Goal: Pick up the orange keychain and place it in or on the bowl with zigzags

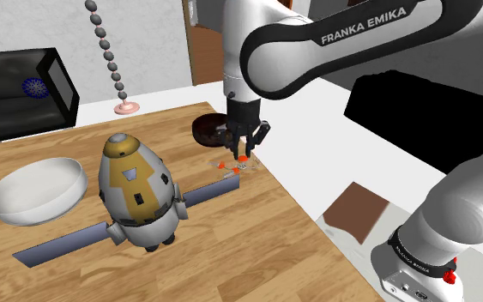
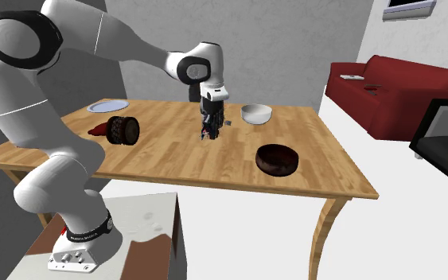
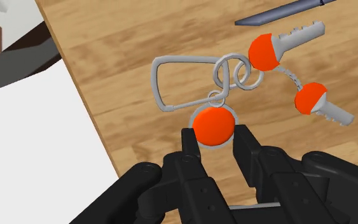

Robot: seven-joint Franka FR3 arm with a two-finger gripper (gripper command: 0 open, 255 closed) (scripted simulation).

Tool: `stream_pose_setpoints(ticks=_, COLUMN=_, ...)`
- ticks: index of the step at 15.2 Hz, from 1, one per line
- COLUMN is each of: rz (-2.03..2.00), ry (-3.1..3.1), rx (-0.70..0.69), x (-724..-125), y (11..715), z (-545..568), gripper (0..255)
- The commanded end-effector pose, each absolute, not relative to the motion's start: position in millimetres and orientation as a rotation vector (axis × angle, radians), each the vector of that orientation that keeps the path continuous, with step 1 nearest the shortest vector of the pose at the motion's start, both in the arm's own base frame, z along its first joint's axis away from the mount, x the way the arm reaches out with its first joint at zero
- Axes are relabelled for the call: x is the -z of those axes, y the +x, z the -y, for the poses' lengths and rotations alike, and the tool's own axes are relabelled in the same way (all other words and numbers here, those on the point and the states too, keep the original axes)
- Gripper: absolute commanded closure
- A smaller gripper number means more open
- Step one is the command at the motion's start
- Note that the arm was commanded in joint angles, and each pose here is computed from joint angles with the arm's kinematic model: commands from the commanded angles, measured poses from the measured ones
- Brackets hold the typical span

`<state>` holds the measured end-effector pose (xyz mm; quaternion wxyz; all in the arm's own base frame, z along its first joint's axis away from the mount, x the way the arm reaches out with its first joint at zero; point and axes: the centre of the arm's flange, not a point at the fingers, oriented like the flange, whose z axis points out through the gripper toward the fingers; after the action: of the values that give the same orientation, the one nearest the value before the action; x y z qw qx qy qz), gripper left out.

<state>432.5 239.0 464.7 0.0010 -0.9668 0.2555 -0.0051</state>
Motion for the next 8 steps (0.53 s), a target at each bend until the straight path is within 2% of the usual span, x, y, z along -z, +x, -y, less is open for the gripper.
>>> stream_pose_setpoints(ticks=1, rz=-0.803, ry=-3.036, rx=0.015, x=-475.1, y=433.1, z=-239.4, gripper=255)
stream_pose_setpoints(ticks=4, rz=-0.803, ry=-3.036, rx=0.015, x=-486.4, y=433.1, z=-239.4, gripper=255)
stream_pose_setpoints(ticks=8, rz=-0.803, ry=-3.036, rx=0.015, x=-487.8, y=480.7, z=-216.5, gripper=255)
